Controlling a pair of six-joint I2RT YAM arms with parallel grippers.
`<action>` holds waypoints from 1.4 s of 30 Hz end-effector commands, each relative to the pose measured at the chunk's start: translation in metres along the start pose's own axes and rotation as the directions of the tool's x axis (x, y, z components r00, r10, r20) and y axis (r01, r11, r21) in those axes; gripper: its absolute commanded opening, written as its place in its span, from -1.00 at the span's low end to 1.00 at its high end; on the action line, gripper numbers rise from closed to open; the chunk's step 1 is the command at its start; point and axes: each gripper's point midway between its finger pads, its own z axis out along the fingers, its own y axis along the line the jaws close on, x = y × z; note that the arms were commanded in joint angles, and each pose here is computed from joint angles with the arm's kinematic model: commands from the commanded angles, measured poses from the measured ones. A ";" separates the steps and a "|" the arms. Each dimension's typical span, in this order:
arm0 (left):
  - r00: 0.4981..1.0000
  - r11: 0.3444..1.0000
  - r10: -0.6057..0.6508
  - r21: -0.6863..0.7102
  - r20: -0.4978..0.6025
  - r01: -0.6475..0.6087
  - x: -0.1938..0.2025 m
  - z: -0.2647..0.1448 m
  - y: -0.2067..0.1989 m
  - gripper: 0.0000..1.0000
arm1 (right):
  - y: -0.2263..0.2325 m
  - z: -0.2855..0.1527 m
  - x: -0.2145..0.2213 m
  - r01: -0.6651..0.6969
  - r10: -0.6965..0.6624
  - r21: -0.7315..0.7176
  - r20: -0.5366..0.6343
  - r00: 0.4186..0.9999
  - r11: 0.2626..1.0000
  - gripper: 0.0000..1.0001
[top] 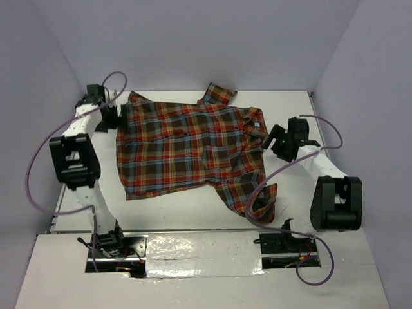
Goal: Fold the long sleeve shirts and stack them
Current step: Fold the shirt
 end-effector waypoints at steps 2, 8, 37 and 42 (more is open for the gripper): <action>0.982 0.994 0.100 -0.020 -0.159 -0.104 0.089 -0.038 0.006 0.99 | 0.018 0.000 0.043 0.140 -0.141 -0.033 -0.044 0.989 0.990 0.71; 0.934 0.965 0.228 -0.062 -0.275 -0.254 0.154 -0.024 0.022 0.99 | 0.002 0.035 0.081 0.029 -0.024 0.027 -0.152 0.988 0.999 0.63; 0.150 0.110 0.980 0.279 0.127 -0.954 0.189 -0.138 -0.019 0.91 | -0.034 -0.114 0.082 -0.122 0.122 0.021 -0.018 0.992 0.992 0.99; 0.040 0.007 0.986 0.201 0.162 -0.980 0.188 -0.111 -0.019 0.92 | -0.028 -0.100 0.101 -0.219 0.217 -0.048 -0.040 0.975 0.975 0.99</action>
